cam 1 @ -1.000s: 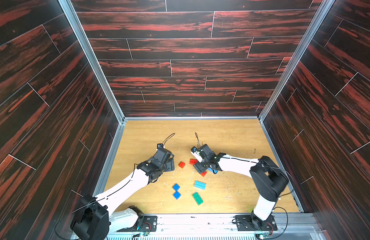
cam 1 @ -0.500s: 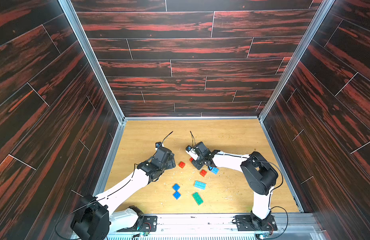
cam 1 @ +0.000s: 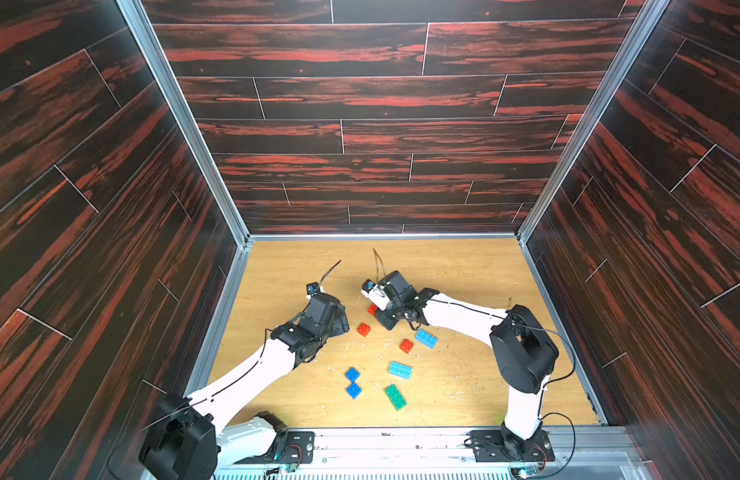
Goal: Assemble a heart with lego
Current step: Pick up the lego brick from the center of the board, then assemble the lego brick with the lego brick.
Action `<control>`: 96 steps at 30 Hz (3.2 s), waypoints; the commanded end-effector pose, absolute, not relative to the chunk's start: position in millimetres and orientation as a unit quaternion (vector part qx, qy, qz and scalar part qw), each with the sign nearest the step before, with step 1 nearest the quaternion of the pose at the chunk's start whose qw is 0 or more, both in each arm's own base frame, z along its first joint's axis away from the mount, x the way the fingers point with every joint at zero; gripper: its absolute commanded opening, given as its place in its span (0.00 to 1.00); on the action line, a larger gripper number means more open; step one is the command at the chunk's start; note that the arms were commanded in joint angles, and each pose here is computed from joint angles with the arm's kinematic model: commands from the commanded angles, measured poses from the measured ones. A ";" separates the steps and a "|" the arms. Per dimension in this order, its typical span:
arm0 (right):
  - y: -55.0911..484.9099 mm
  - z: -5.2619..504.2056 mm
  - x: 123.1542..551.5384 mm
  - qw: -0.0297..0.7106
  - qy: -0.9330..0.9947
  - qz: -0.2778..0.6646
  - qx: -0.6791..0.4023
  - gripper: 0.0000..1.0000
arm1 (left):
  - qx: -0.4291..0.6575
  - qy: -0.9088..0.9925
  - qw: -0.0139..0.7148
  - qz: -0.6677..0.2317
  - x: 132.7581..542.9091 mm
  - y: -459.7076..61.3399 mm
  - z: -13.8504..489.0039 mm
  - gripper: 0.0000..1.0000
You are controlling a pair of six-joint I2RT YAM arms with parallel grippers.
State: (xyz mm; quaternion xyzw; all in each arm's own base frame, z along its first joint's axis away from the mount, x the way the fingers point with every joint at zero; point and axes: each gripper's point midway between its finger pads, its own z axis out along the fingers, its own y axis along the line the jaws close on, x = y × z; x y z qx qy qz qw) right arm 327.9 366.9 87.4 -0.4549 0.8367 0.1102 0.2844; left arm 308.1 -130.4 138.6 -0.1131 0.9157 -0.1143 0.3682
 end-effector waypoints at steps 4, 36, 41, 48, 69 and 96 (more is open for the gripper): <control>390.7 78.2 303.0 0.241 0.835 0.119 -0.480 0.11 | -0.144 0.910 0.372 -0.112 303.9 -115.8 136.2 0.80; 392.8 31.6 291.5 0.192 0.849 0.088 -0.484 0.00 | -0.182 0.909 0.358 -0.112 302.7 -102.5 115.7 0.80; 381.0 16.5 288.3 0.175 0.849 0.062 -0.495 0.00 | -0.184 0.908 0.357 -0.115 302.2 -102.6 113.5 0.80; 372.3 7.0 287.6 0.175 0.828 0.045 -0.530 0.00 | -0.187 0.908 0.353 -0.122 300.1 -103.0 109.1 0.80; 344.7 -21.1 259.3 0.080 0.841 0.082 -0.529 0.00 | -0.189 0.910 0.347 -0.128 297.1 -98.5 104.7 0.80; 310.7 -93.9 216.5 -0.087 0.850 0.041 -0.518 0.00 | -0.198 0.907 0.341 -0.145 293.9 -97.5 101.1 0.80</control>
